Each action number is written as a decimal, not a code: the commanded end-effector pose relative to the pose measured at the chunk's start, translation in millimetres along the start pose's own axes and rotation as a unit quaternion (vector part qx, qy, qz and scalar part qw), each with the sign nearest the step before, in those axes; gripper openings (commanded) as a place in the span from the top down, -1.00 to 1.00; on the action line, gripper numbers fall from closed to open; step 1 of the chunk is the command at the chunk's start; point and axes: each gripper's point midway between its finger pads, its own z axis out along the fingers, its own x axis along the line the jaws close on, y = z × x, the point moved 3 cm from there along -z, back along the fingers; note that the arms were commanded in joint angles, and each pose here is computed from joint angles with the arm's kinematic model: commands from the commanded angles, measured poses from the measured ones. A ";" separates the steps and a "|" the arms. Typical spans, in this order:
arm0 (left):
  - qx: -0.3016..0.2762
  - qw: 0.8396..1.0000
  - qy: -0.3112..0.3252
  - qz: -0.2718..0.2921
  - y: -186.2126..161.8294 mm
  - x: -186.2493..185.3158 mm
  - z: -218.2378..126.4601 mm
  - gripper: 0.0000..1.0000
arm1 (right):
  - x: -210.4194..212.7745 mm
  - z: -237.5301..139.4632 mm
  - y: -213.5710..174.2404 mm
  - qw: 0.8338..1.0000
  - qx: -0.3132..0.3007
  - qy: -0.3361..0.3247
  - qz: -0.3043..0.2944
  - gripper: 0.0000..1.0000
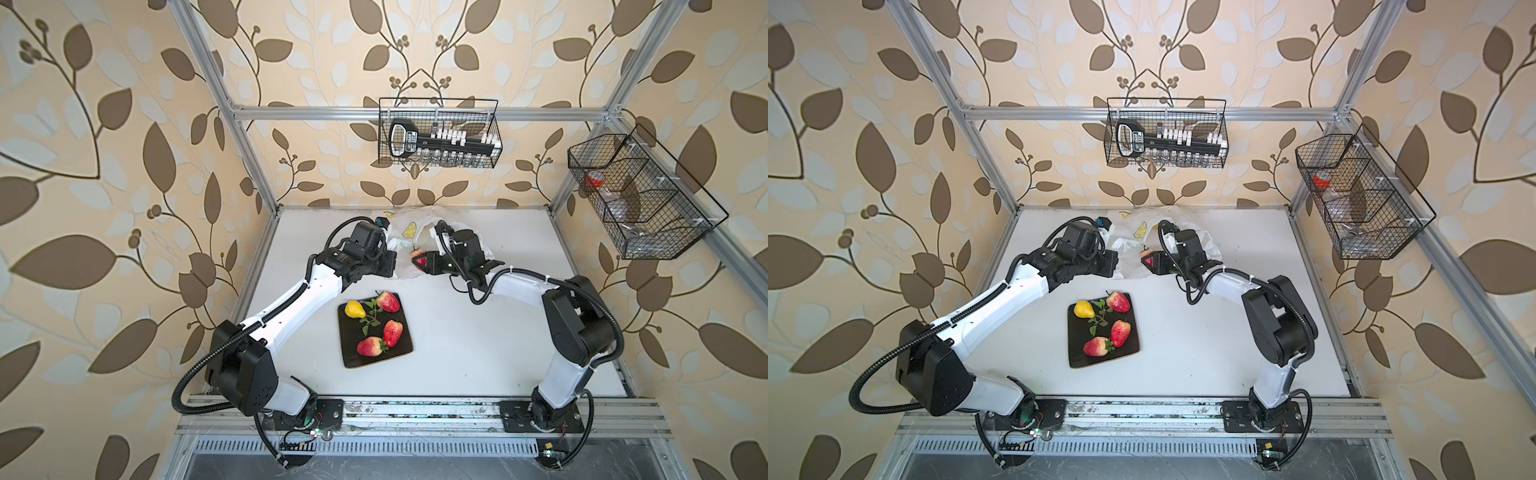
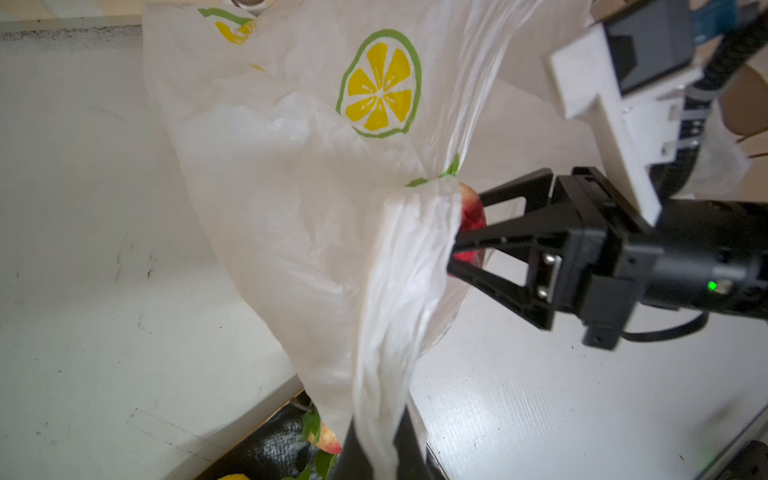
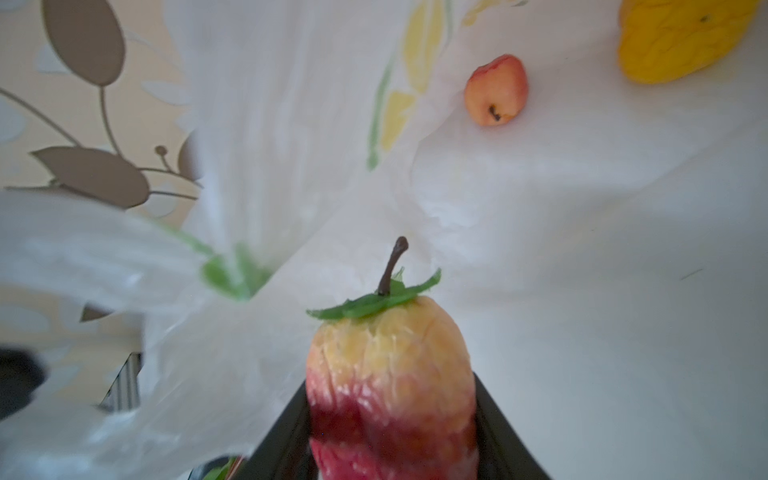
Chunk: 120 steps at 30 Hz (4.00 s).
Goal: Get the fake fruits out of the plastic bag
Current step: 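Lift the peach out of the bag and carry it to the black tray, then lower the peach onto the black tray and open the right gripper, then move the right gripper back into the bag toward the remaining fruits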
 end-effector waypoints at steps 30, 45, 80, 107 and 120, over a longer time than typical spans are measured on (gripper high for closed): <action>-0.043 0.999 -0.023 -0.013 32.3 1.9 -8.7 1.00 | 187.7 -15.0 -121.3 0.875 0.019 0.144 -0.461 0.35; -0.041 0.999 -0.021 0.000 31.5 -0.3 -27.9 1.00 | 214.8 81.0 -156.0 0.899 0.060 0.041 -0.431 0.35; -0.049 0.999 -0.018 0.006 37.4 -0.9 -31.9 1.00 | 258.5 -11.2 -138.4 0.894 -0.033 0.153 -0.419 -0.41; -0.044 0.998 -0.035 0.019 30.4 -4.4 -33.2 1.00 | 58.9 -43.4 4.9 0.901 -0.114 -0.167 -0.384 0.34; -0.044 0.998 -0.025 0.022 29.6 -2.0 -38.8 1.00 | -6.2 43.9 15.3 0.796 -0.019 -0.203 -0.570 0.38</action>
